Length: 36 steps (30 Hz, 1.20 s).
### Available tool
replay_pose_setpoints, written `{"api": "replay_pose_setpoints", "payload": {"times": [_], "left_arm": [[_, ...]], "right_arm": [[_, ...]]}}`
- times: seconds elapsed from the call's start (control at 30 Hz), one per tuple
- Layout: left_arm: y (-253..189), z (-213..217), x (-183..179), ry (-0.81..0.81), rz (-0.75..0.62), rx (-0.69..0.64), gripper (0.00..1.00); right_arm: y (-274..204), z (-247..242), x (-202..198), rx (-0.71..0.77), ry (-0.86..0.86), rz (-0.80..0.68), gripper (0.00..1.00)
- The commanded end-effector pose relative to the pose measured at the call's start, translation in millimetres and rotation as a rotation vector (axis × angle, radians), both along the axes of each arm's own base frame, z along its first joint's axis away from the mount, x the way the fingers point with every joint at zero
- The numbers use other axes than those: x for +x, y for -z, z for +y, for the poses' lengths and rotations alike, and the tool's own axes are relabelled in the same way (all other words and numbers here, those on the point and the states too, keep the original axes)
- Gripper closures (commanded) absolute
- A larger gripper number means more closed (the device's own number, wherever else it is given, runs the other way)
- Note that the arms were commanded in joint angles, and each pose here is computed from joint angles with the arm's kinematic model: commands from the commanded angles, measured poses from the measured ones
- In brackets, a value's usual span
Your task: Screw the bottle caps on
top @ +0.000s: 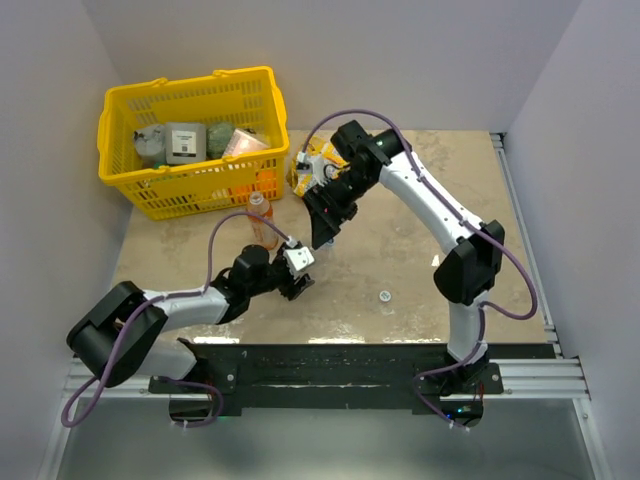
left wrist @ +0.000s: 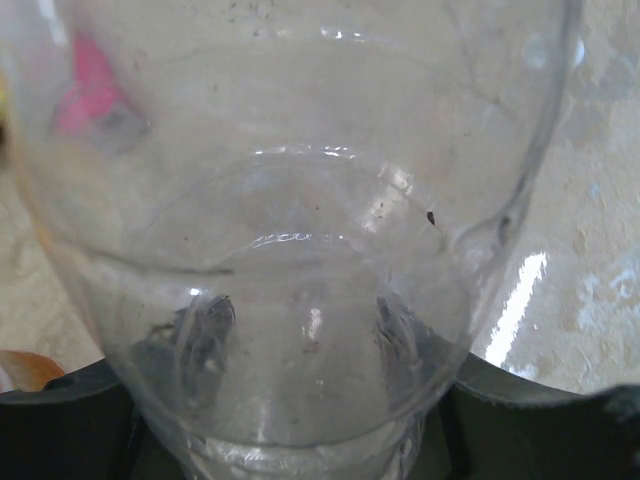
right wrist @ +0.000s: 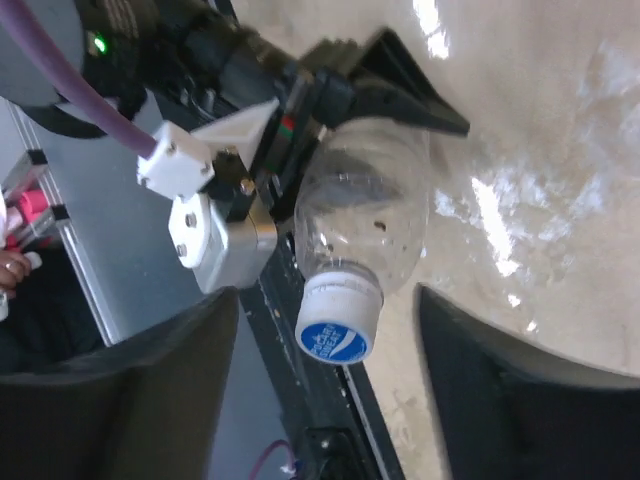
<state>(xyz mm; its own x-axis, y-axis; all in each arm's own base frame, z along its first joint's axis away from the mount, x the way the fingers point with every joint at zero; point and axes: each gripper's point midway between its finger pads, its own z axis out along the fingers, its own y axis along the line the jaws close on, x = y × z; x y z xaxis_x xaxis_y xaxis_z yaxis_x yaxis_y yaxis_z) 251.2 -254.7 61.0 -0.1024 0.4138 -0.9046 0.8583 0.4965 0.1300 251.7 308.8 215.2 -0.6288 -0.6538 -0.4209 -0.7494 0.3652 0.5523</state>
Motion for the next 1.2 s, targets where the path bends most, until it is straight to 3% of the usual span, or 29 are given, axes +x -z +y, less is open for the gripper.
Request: {"api": "replay_pose_setpoints", "payload": {"times": [0.0, 0.1, 0.13, 0.17, 0.23, 0.27, 0.33, 0.37, 0.43, 0.77, 0.97, 1.17], "left_arm": [[-64.4, -19.3, 20.2, 0.021, -0.152, -0.156, 1.0], [-59.1, -21.1, 5.9, 0.086, -0.118, -0.161, 1.0], [-59.5, -23.7, -0.6, 0.126, -0.109, -0.168, 1.0], [-59.6, -24.4, -4.1, 0.144, -0.103, -0.171, 1.0], [-61.2, -26.5, -15.0, 0.209, -0.102, -0.175, 1.0], [-62.8, -28.0, -18.5, 0.237, -0.109, -0.174, 1.0], [-64.6, -30.5, -28.9, 0.317, -0.118, -0.166, 1.0], [-64.8, -31.0, -31.7, 0.346, -0.121, -0.16, 1.0], [-66.0, -32.8, -35.9, 0.395, -0.121, -0.144, 1.0], [-69.6, -33.8, -40.3, 0.491, -0.16, -0.086, 1.0], [-72.0, -33.9, -34.8, 0.499, -0.205, -0.06, 1.0], [-74.3, -34.8, -32.6, 0.498, -0.22, -0.062, 1.0]], "right_arm": [[-109.8, 3.4, 29.5, 0.261, -0.065, -0.349, 0.01], [-144.4, -19.9, 33.0, 0.275, -0.173, -0.657, 0.01], [-143.9, -25.7, 30.6, 0.279, -0.29, -0.774, 0.01], [-122.4, -29.7, 16.5, 0.254, -0.366, -0.764, 0.01], [-126.5, -44.8, -4.6, 0.2, -0.48, -0.925, 0.01], [-97.7, -42.3, -21.2, 0.166, -0.643, -0.957, 0.01], [-106.2, -49.2, -32.7, 0.13, -0.754, -1.156, 0.02], [-86.2, -45.6, -45.6, 0.132, -0.818, -1.149, 0.02], [-95.4, -44.3, -50.0, 0.133, -0.871, -1.285, 0.04], [-85.4, -24.7, -70.5, 0.161, -1.071, -1.333, 0.28], [-70.5, -25.9, -83.0, 0.154, -1.167, -1.24, 0.44], [-55.3, -31.6, -86.9, 0.125, -1.226, -1.173, 0.51]]}}
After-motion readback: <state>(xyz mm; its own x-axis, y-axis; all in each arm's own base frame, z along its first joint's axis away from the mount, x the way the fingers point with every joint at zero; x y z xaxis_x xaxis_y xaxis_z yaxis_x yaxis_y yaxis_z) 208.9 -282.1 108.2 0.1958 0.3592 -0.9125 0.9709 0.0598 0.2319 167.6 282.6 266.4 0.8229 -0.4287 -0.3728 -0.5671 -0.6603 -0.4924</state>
